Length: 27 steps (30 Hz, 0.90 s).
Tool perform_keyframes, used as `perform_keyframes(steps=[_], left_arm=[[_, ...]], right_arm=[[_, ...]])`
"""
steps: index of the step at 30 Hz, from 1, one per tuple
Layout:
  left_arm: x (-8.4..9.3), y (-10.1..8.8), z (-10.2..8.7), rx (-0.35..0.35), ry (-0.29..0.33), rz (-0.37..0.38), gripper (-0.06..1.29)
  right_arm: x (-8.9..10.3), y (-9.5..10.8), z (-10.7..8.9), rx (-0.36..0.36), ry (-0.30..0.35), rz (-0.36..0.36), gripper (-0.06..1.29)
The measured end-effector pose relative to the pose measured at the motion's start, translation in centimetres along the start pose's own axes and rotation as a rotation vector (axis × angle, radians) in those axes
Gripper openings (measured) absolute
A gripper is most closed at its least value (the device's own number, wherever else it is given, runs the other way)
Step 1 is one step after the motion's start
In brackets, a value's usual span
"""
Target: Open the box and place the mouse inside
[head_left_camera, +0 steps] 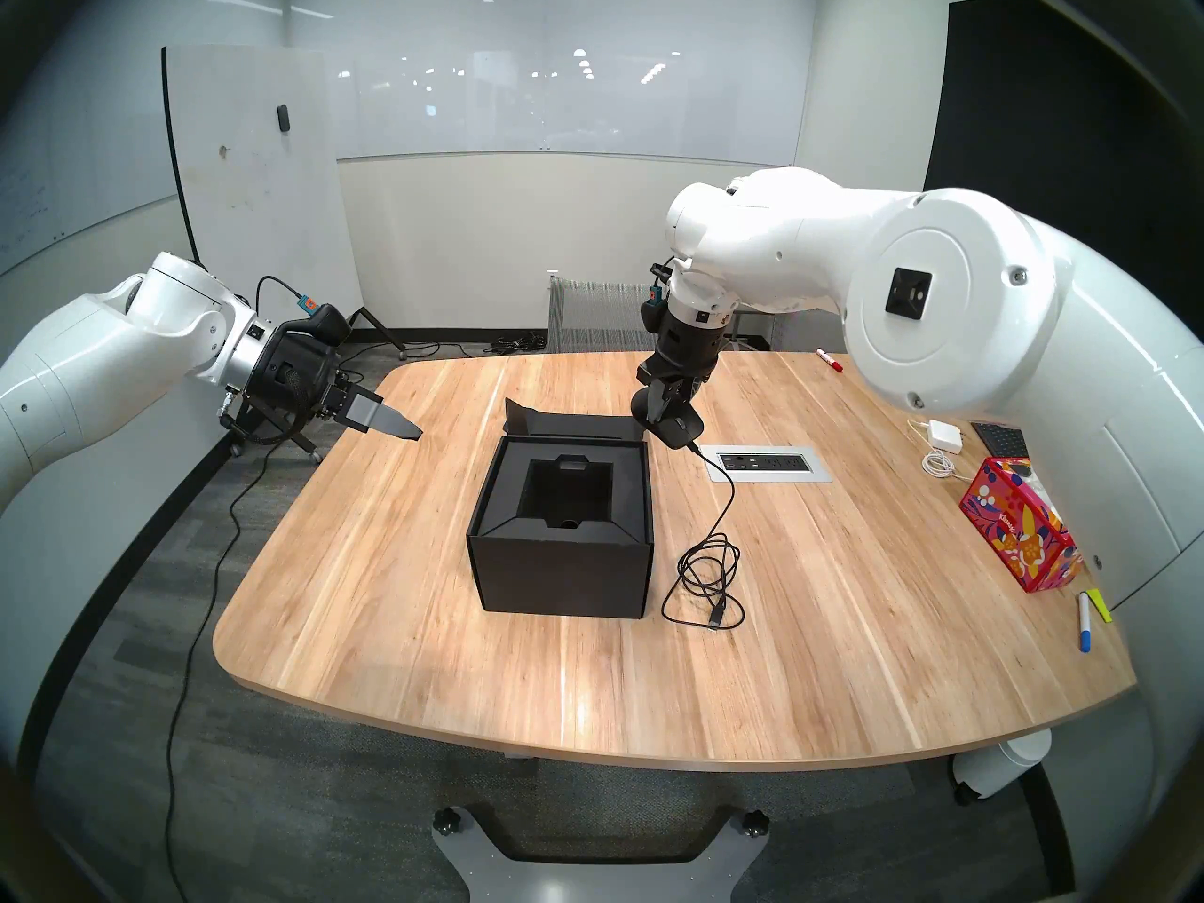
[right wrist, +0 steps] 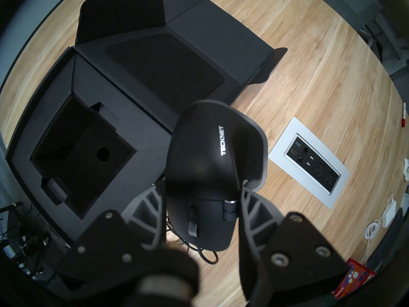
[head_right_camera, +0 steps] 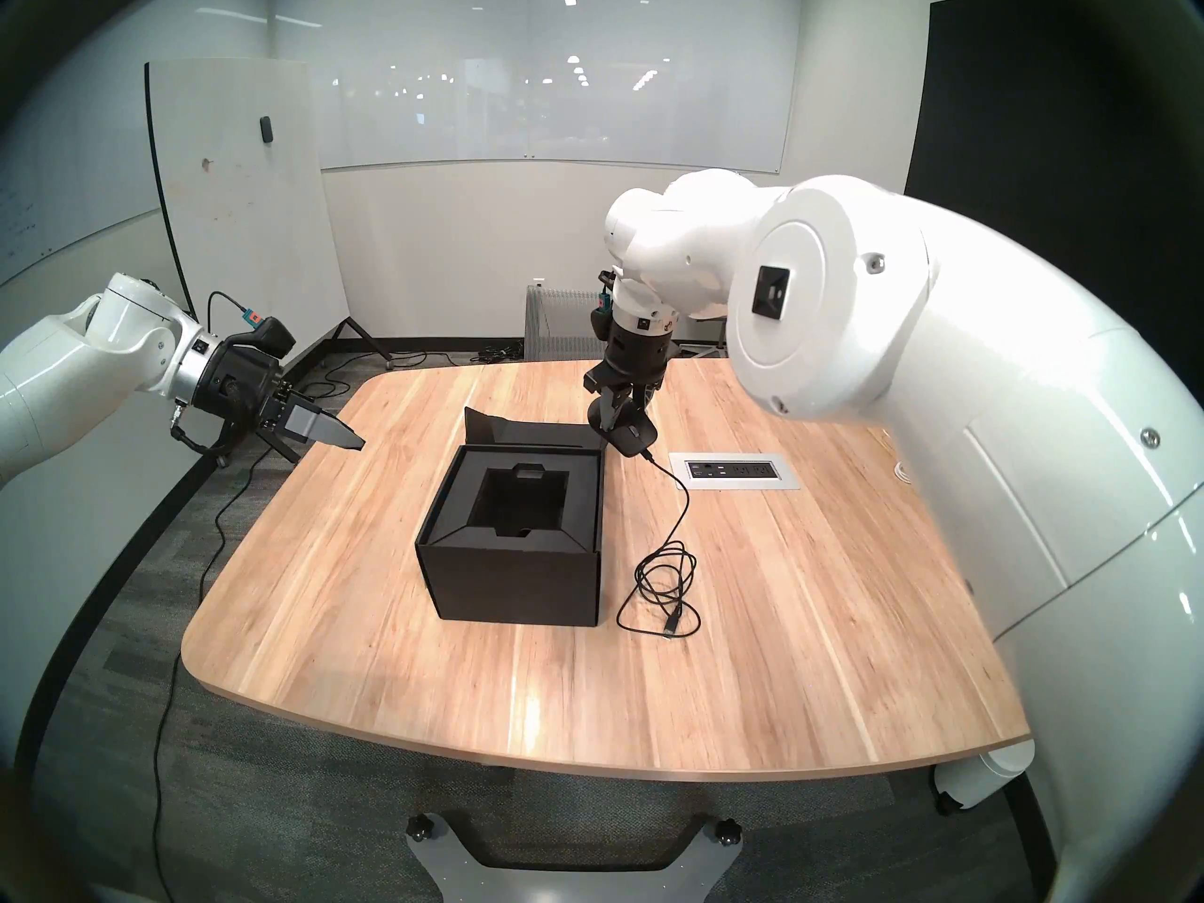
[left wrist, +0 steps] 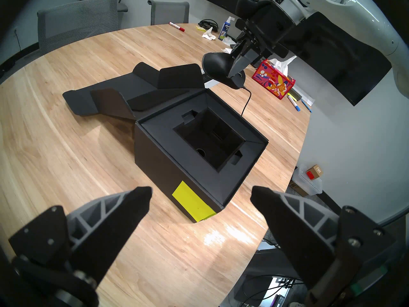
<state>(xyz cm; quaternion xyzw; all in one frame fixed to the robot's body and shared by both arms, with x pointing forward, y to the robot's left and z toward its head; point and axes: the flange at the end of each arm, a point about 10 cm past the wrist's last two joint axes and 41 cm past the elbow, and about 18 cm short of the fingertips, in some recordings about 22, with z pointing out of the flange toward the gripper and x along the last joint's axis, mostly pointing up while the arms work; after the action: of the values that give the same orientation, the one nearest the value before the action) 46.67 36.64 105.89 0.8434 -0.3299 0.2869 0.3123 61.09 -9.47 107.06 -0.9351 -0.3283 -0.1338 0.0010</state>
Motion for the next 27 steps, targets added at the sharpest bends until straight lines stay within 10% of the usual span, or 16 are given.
perform_keyframes(steps=[17,19,27], left_arm=[[0.0,0.0,0.0,-0.001,0.000,0.000,1.23],[0.0,0.0,0.0,-0.001,0.000,0.000,1.23],[0.0,0.0,0.0,-0.002,0.001,0.000,1.23]], right_arm=[[0.1,0.0,0.0,-0.002,0.001,0.000,0.41],[0.1,-0.1,-0.2,-0.004,0.003,-0.001,-0.04],[0.9,-0.6,-1.2,-0.017,0.020,-0.016,-0.02]])
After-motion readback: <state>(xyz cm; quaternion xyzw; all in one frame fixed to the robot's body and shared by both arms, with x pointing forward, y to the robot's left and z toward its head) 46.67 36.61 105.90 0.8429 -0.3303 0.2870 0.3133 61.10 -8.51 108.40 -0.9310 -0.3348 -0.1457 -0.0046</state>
